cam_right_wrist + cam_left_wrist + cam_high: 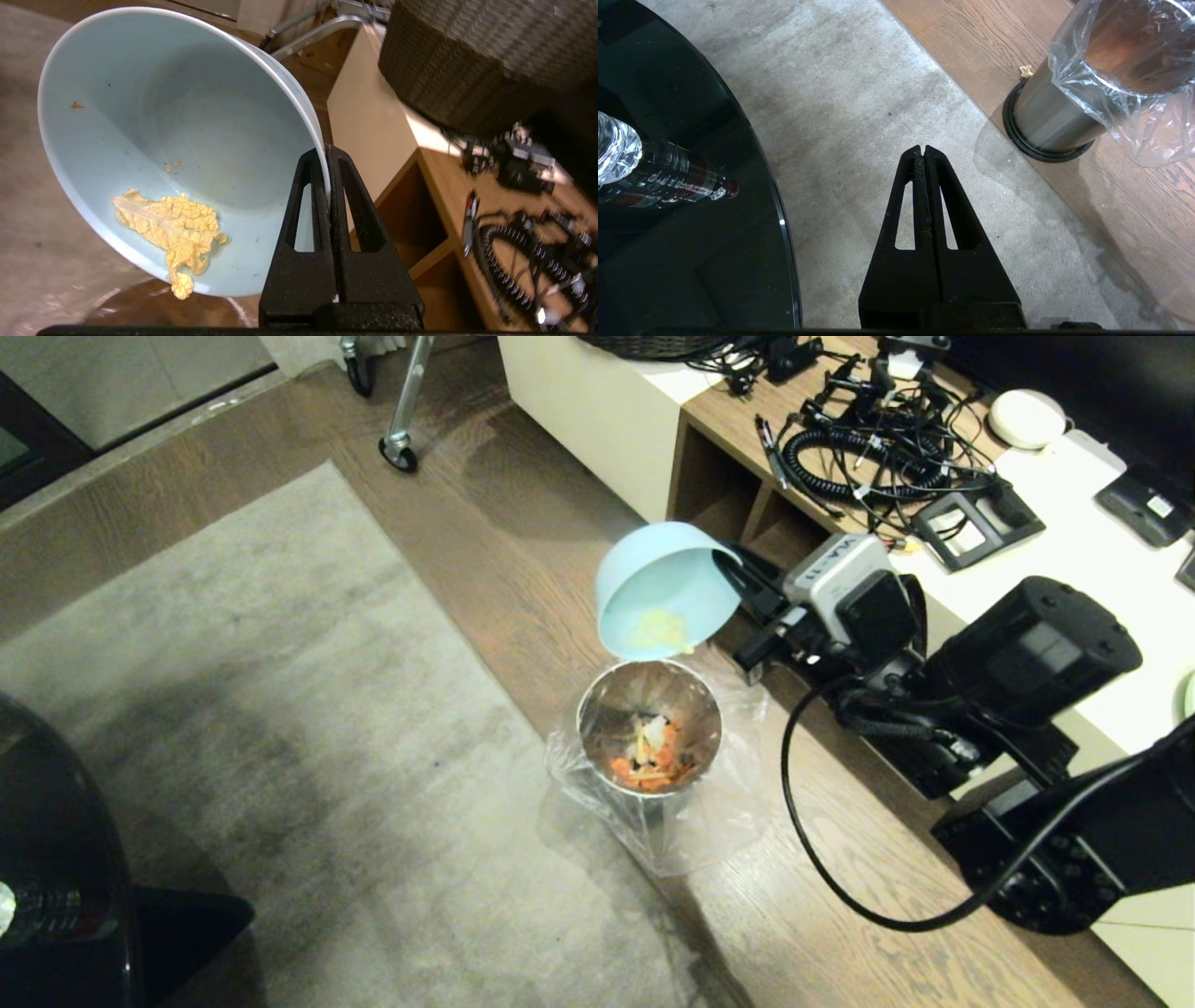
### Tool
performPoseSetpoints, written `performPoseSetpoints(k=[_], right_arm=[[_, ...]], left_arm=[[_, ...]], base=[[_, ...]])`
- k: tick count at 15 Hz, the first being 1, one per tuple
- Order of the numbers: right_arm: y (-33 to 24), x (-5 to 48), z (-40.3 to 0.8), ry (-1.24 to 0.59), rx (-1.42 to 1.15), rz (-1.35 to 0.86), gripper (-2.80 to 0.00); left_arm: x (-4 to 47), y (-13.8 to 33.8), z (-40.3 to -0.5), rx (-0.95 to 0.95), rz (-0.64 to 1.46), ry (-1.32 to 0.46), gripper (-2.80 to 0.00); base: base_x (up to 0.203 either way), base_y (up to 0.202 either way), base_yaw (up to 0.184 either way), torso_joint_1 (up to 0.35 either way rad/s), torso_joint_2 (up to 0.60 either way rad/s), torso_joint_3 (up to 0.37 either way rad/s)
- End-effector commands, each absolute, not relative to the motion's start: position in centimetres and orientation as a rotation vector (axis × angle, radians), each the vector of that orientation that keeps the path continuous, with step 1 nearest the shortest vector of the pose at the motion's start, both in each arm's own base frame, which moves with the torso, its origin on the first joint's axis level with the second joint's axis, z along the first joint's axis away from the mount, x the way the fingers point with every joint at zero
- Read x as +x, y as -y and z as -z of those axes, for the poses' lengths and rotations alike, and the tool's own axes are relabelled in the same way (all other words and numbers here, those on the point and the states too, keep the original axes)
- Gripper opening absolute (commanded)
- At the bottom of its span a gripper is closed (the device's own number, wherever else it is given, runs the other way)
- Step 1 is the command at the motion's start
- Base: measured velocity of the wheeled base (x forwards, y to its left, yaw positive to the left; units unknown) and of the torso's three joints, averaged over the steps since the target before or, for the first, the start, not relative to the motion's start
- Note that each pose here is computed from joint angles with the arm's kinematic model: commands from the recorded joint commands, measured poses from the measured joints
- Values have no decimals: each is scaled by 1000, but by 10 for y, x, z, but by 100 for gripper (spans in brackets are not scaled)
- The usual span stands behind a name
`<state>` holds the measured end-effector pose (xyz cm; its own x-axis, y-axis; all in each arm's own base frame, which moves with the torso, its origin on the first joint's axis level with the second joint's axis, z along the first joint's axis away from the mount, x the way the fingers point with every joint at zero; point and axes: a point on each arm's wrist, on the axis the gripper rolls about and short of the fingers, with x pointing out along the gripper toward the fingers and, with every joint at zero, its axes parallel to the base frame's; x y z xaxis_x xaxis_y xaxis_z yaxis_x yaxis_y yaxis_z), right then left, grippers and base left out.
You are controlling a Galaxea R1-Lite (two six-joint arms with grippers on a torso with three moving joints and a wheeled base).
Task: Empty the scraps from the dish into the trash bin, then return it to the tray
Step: Pour the leftover food from the bowl into the trash can
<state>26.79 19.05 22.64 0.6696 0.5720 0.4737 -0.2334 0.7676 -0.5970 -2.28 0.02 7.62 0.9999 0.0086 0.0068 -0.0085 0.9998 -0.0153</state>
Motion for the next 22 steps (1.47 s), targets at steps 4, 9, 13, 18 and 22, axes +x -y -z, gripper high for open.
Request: performPoseSetpoints(k=[4, 9, 13, 18, 22], right_arm=[[-165, 285, -226, 798, -722, -430, -280], [-172, 297, -234, 910, -802, -448, -280], [-182, 310, -245, 1040, -832, -492, -280], [-187, 316, -257, 1130, -838, -501, -280], [-189, 319, -279, 1220, -829, -458, -280]], left_arm=[[-23, 0, -76, -15, -9, 8, -280], [-23, 0, -76, -15, -9, 8, -280], [-23, 0, -76, -15, -8, 8, -280], [-23, 0, -76, -15, -9, 8, -280], [-23, 0, -76, -15, -9, 8, -280]], base=[[0, 0, 0, 0, 0, 0], [0, 0, 0, 0, 0, 0], [0, 0, 0, 0, 0, 0], [0, 0, 0, 0, 0, 0], [0, 0, 0, 0, 0, 0]])
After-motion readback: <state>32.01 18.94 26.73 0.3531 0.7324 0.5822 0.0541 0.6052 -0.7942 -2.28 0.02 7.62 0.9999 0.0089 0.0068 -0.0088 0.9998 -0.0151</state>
